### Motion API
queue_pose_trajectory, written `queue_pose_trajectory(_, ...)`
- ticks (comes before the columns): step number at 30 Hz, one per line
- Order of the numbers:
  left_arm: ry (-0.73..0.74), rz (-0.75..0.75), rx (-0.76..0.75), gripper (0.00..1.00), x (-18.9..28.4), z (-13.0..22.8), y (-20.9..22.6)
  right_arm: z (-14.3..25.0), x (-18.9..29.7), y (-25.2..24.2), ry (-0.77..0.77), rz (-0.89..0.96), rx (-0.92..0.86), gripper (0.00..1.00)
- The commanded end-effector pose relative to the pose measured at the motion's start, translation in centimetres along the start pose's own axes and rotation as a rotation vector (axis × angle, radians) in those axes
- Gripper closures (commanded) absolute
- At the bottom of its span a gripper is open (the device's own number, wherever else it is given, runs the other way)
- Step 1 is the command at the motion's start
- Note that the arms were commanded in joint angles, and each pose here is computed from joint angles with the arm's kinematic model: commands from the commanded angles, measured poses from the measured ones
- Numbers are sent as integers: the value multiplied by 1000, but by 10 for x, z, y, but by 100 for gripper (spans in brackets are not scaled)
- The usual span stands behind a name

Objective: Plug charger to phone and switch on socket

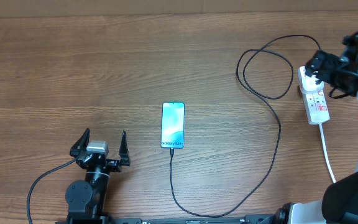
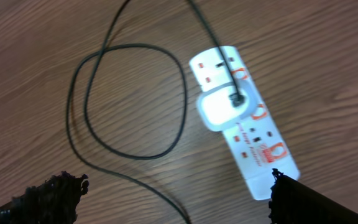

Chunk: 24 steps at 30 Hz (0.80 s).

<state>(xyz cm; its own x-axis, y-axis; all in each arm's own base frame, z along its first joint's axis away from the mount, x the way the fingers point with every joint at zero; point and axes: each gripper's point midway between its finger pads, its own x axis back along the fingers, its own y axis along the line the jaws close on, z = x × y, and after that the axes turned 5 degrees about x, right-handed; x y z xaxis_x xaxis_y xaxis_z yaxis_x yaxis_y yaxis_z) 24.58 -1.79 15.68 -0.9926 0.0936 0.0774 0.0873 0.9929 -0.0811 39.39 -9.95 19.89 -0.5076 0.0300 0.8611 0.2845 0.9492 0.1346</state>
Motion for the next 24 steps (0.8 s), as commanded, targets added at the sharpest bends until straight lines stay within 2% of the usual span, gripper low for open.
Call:
queue_pose_trajectory(1,-5,-11,-18,1,0,0,3,-10,17,19,-54,-27,42,0)
queue_pose_trajectory(12,-5,-11,-18,0,0,0,3,-3,16,57,-41,-77,123,0)
queue_pose_trajectory(19,-5,-11,-18,0,0,0,3,0,13,58,-33,-78,126,0)
queue_pose_trajectory(24,-5,-11,-18,0,0,0,3,20,-1,53,27,-71,120,0)
